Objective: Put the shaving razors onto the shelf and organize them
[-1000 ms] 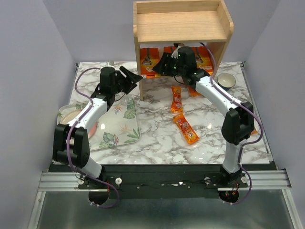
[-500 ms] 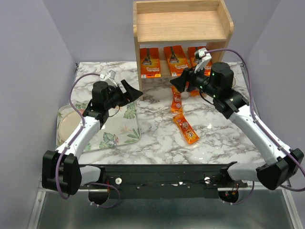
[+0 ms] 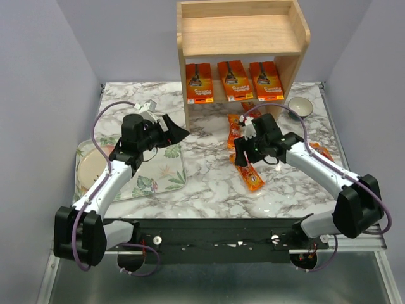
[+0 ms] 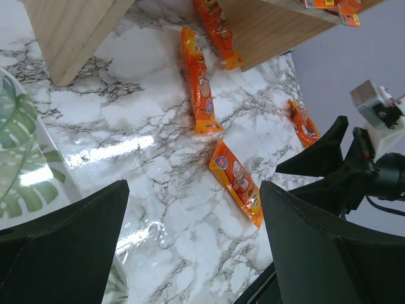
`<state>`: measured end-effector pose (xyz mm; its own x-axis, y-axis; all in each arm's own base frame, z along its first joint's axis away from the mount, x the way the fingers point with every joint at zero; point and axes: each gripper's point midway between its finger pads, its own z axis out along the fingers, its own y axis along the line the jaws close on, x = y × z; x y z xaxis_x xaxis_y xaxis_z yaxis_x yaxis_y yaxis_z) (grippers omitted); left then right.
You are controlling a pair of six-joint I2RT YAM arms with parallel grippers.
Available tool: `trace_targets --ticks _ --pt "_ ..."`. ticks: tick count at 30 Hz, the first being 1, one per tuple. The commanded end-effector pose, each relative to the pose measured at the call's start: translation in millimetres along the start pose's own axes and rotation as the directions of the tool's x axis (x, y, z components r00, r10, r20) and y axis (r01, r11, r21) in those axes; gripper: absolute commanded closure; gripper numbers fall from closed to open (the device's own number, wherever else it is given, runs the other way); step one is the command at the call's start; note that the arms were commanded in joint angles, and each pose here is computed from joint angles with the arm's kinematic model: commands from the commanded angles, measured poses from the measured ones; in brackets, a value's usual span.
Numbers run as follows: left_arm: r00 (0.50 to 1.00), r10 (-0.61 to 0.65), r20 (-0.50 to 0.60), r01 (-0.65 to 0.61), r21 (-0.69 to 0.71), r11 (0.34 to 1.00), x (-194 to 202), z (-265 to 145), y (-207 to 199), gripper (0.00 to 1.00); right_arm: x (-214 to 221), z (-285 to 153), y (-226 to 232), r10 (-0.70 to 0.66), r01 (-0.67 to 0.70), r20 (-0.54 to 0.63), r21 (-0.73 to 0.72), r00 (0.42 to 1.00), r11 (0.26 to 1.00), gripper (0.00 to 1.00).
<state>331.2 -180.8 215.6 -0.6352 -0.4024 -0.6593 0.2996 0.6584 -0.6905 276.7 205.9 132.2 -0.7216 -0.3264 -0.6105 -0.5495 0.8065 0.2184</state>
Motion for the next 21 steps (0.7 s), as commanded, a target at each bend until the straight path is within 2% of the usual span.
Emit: trace_targets --ticks 1,6,12,17,21 --pt "1.000 -0.018 0.021 0.018 -0.008 1.000 3.9 -6.7 4.7 0.07 30.4 18.8 -18.0 0.100 -0.088 -0.111 0.109 0.989 0.990 0.30" --pt "0.998 -0.056 0.038 0.057 -0.024 0.998 9.5 -12.9 14.1 0.07 55.9 44.6 -28.7 0.181 -0.145 -0.218 0.171 0.959 0.975 0.30" --pt "0.994 -0.086 0.069 0.089 -0.038 0.995 9.3 -23.2 21.6 0.07 77.8 62.4 -44.5 0.242 -0.169 -0.280 0.262 0.929 0.950 0.30" --pt "0.990 -0.110 0.091 0.115 -0.052 0.992 8.0 -28.7 27.8 0.07 91.8 68.1 -49.5 0.251 -0.164 -0.307 0.282 0.918 0.945 0.38" --pt "0.988 -0.114 0.101 0.119 -0.045 0.992 4.7 -29.1 27.2 0.07 85.8 63.7 -48.8 0.236 -0.157 -0.284 0.274 0.929 0.949 0.36"
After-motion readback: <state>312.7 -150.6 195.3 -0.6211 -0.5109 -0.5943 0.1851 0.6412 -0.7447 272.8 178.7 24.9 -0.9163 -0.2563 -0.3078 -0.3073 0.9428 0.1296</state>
